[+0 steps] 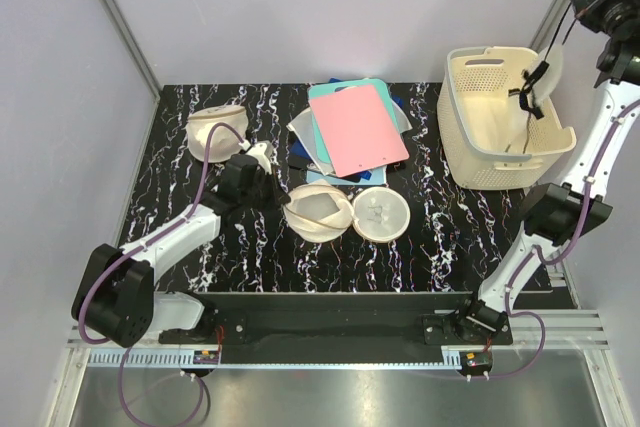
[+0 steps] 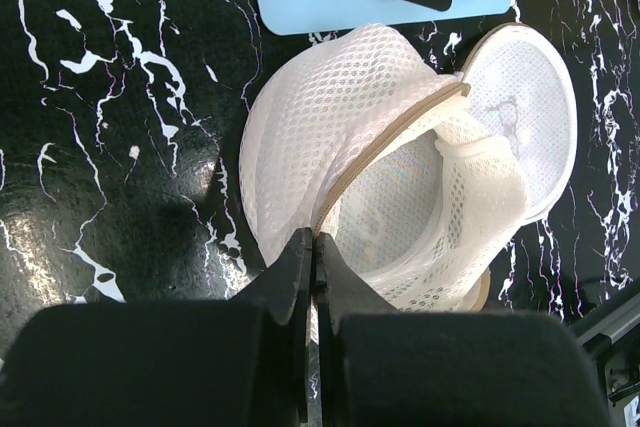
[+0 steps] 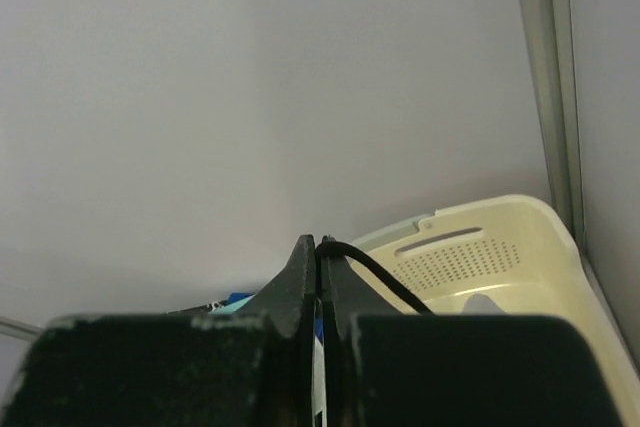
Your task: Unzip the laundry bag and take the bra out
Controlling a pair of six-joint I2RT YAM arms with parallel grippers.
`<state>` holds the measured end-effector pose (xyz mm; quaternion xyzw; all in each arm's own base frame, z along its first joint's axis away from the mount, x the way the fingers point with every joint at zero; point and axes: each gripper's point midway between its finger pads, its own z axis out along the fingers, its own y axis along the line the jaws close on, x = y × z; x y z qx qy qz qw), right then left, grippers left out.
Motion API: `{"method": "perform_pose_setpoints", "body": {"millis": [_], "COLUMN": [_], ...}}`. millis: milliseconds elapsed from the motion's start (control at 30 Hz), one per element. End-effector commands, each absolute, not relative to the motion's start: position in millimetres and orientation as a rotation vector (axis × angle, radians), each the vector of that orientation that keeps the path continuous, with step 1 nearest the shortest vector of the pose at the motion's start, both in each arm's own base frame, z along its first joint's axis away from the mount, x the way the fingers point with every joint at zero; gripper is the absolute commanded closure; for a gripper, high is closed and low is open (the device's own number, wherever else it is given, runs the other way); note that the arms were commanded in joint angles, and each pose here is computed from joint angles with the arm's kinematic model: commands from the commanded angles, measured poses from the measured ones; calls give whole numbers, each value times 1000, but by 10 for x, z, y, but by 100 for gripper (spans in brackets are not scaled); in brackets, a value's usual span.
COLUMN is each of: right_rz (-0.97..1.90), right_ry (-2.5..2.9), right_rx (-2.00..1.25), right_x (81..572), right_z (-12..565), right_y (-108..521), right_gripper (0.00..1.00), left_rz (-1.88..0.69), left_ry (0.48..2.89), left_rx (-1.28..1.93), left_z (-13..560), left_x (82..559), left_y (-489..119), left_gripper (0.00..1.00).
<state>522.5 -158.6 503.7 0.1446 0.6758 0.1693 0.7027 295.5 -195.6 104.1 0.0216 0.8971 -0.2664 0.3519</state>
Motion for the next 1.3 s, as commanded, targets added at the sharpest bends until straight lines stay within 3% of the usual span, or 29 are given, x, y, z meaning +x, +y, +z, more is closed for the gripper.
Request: {"method": "perform_pose_setpoints", "body": {"millis": [0, 133, 300, 400, 433, 500, 533, 600, 1000, 1267], "right_rz": [442, 477, 429, 404, 402, 381, 374, 362, 189, 355], "right_ry": [1545, 1653, 1684, 1747, 1781, 1803, 1829, 1851, 1922, 1987], "right_rx": [292, 353, 375, 395, 374, 361, 354, 350, 379, 127], "right_x": [5253, 5297, 5190, 5156, 5159, 5145, 5124, 5112, 4752, 4577], "right_z": [4833, 4200, 3804, 3473, 3338, 3260, 3187, 3144, 3279, 3218], "right_y": [-1467, -1453, -1331, -1216, -1110, -1048, -1015, -963, -858, 339], "right_gripper": [100, 100, 98, 79, 60, 37, 14, 5, 2, 7], "left_rz": [-697, -697, -700, -701, -696, -695, -694, -690, -669, -649], "left_ry": [2228, 2229, 2236, 2237, 2233, 2232, 2237, 2235, 2236, 2236], "left_rx": [75, 73, 75, 74, 73, 75, 73, 70, 52, 40], "left_z": [1333, 1322, 1301, 1299, 1308, 1307, 1295, 1300, 1283, 1265], "left_x": [3104, 3105, 3098, 3091, 3095, 3096, 3086, 3092, 3093, 3102], "left_y": [-2008, -2010, -2015, -2012, -2005, -2005, -2004, -1995, -1957, -1926], "left_gripper": [100, 100, 100, 100, 100, 100, 100, 100, 100, 100]}}
